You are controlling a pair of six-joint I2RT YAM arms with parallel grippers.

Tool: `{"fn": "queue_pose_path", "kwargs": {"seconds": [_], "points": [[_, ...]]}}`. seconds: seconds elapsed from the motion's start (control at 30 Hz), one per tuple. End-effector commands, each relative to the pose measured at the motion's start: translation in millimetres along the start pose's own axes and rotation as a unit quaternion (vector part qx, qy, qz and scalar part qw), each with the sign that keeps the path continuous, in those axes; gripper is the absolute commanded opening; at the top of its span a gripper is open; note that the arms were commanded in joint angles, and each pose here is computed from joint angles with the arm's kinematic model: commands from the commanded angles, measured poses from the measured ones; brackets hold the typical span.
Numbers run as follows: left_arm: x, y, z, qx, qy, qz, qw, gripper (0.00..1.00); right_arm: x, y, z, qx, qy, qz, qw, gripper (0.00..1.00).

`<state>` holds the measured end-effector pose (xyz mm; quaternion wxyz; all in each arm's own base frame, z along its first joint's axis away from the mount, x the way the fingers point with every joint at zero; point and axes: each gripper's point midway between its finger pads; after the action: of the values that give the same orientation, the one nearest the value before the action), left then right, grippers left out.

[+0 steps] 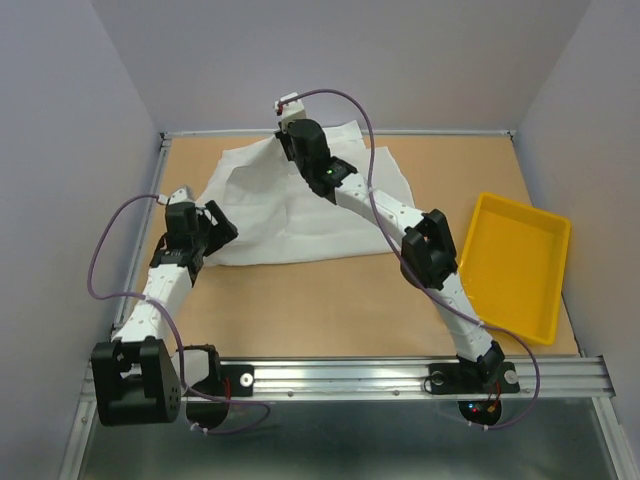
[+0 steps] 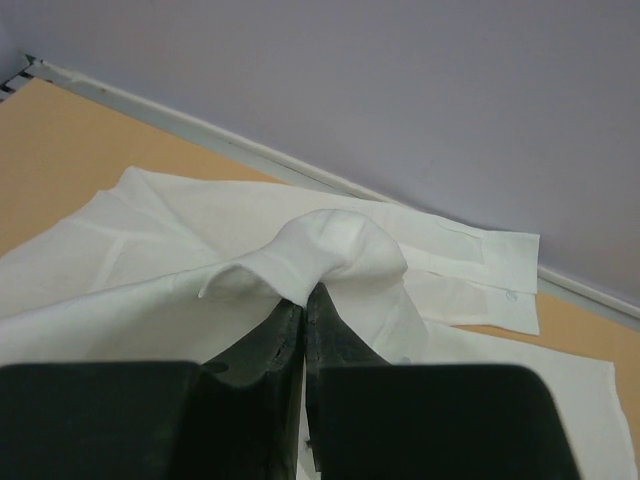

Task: Fold and stack the long sleeve shirts
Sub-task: Fold the shirt

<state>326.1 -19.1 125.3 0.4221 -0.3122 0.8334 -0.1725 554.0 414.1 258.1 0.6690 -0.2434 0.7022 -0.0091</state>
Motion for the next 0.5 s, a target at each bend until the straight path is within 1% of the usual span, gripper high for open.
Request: {"fn": "queue_pose_path", "kwargs": {"seconds": [0.0, 0.13, 0.17, 0.2, 0.3, 0.47], "points": [[11.0, 9.0, 7.8, -0.026, 0.024, -0.014, 0.999, 0.86, -11.8, -7.3, 2.4, 0.024, -0.025, 0.007, 0.999, 0.06], [11.1, 26.5, 14.1, -0.072, 0.019, -0.019, 0.997, 0.88, 1.9, -3.7, 5.6, 0.023, -0.014, -0.005, 1.000, 0.06], [11.6, 28.3, 14.6, -0.076, 0.022, -0.021, 0.997, 0.89, 4.9, -4.5, 6.1, 0.025, -0.011, -0.005, 1.000, 0.06], [6.1, 31.0, 14.5, -0.087, 0.012, -0.020, 0.996, 0.93, 7.7, -5.0, 6.4, 0.025, -0.008, -0.006, 1.000, 0.06], [2.3, 31.5, 17.6, -0.092, 0.005, -0.016, 0.996, 0.96, 16.4, -5.2, 7.3, 0.025, 0.000, -0.007, 1.000, 0.06], [11.5, 42.4, 24.0, -0.123, 0.031, -0.022, 0.992, 0.96, 27.5, -3.0, 9.7, 0.021, 0.009, -0.011, 1.000, 0.07]]}}
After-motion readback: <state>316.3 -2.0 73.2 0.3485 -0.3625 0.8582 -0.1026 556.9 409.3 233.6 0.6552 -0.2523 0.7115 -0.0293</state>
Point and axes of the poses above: each gripper's point midway between its finger pads, its own z axis out along the fingers, its own y axis along the line the jaws close on, x = y × z, and after that the axes turned 11 degrees about -z, right-handed
